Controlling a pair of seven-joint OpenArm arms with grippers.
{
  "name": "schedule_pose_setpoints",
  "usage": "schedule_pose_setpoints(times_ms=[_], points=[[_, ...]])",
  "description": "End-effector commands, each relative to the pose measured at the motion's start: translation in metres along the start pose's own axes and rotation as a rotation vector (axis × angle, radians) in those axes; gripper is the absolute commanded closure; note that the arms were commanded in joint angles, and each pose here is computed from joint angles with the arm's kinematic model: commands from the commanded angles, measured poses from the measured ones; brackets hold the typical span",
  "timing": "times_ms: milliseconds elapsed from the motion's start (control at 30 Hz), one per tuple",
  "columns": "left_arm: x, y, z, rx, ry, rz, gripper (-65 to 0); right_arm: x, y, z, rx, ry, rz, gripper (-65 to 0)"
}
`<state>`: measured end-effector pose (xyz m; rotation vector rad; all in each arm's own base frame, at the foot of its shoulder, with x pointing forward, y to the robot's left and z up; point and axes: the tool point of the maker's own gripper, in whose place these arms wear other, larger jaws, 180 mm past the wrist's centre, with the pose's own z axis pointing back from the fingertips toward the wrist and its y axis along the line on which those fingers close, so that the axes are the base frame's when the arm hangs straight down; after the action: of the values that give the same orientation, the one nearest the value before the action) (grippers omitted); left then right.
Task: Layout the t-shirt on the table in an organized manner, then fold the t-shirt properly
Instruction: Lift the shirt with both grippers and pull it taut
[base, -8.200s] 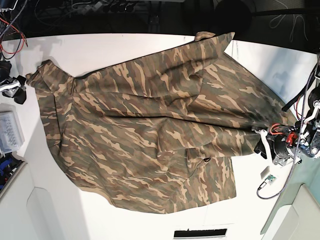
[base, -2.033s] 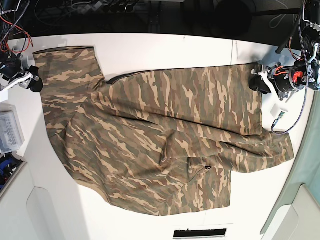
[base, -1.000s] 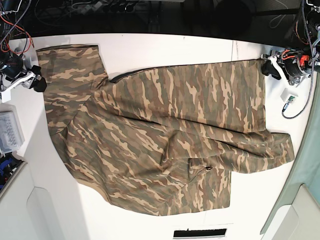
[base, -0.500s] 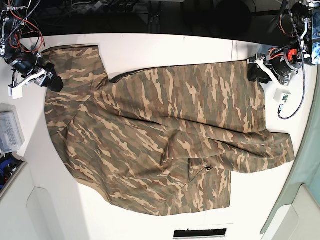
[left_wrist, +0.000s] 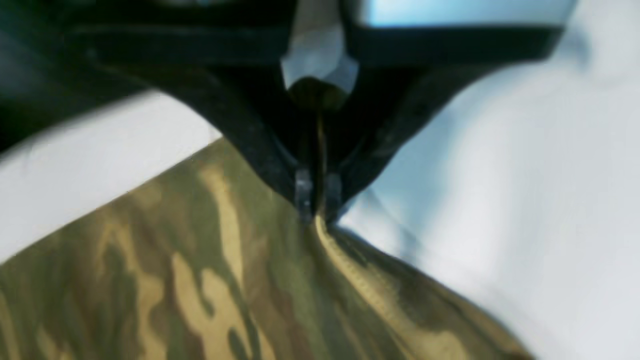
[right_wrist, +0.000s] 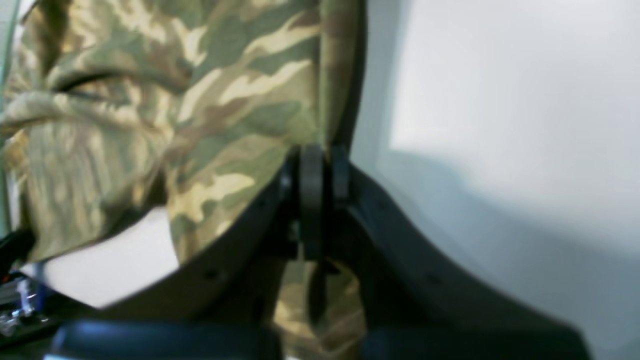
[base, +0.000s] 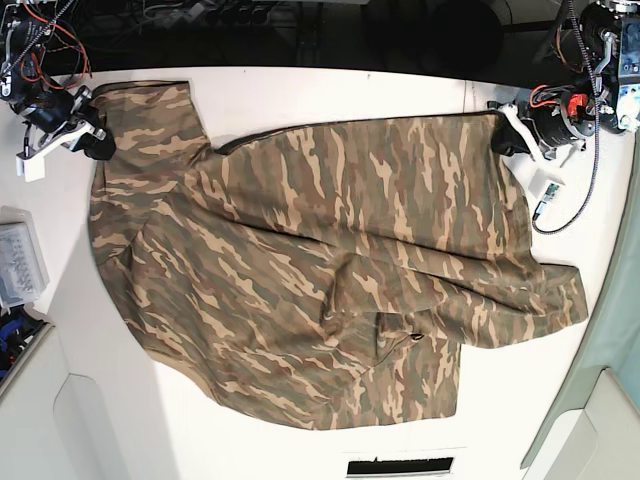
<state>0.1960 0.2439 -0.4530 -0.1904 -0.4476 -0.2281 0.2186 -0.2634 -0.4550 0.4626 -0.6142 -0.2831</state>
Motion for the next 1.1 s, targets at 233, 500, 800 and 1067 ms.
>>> schedule_pose_setpoints(times_ms=[233,500,800,1067], points=[[0.04,0.007,0.066,0.09,-0.155,-0.122,0.0,0.082,-0.029,0.062,-0.096,-0.172,0.105,0.0],[0.063,-0.001,0.124,0.15,-0.39,-0.153,0.0,0.093,-0.014,0.092,-0.074,-0.238,0.155,0.0],[0.054,0.006,0.143,0.187,-0.412,-0.094,0.0,0.085,-0.005,0.093,-0.06,-0.202,0.185,0.0],[0.072,0.022,0.157,0.243,-0.488,-0.068,0.0,0.091,0.005,0.089,-0.024,-0.224,0.19,0.0]])
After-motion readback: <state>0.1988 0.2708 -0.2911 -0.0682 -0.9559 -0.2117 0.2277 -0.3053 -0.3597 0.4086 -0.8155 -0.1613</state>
